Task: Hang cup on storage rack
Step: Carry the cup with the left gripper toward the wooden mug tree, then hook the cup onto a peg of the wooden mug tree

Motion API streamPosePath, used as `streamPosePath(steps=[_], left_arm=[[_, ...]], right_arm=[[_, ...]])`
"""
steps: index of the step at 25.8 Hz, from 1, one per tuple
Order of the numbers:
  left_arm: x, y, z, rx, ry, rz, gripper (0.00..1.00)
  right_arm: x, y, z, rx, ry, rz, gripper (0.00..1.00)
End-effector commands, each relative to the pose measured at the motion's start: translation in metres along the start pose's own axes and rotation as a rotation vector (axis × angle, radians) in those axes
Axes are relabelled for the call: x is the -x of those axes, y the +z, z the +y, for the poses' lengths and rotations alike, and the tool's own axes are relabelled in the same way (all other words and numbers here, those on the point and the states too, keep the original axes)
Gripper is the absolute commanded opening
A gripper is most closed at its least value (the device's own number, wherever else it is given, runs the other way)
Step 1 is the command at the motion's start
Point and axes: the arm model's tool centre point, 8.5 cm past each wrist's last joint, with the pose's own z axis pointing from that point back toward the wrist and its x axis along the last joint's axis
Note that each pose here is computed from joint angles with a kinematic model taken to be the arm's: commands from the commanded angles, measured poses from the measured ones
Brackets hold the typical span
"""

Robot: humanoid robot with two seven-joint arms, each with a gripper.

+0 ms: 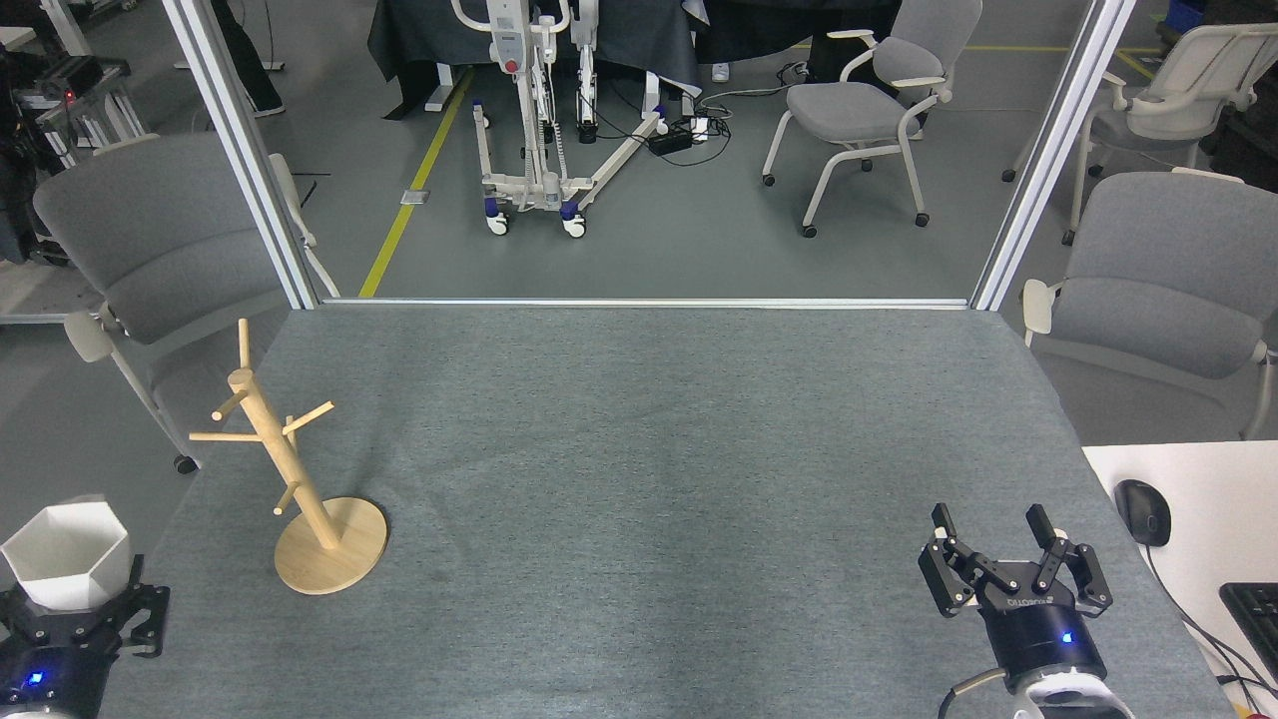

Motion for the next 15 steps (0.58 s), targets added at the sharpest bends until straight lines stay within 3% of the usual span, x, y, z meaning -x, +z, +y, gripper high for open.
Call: streamPosePath(steps=[1, 6, 9, 11, 15], left_arm=[[0.012, -0.016, 0.022, -0.026, 0.004, 0.029, 0.00], [0.009, -0.033, 0.046, -0.047, 0.014, 0.043, 0.00], [0.002, -0.034, 0.049, -0.049, -0.007, 0.022, 0.00], [-0.006, -0.034, 0.049, -0.044, -0.037, 0.005, 0.00], [-0.029, -0.038, 0.054, -0.034, -0.090, -0.026, 0.00]], right_arm=[[-0.002, -0.005, -0.004, 0.010, 0.000, -0.001, 1.00], [-0.001, -0.008, -0.006, 0.014, 0.004, -0.002, 1.00], [-0.004, -0.015, -0.014, 0.035, -0.004, -0.002, 1.00], [-0.005, -0.016, -0.006, 0.014, -0.006, 0.003, 1.00], [-0.003, -0.022, -0.011, 0.023, -0.004, -0.002, 1.00]])
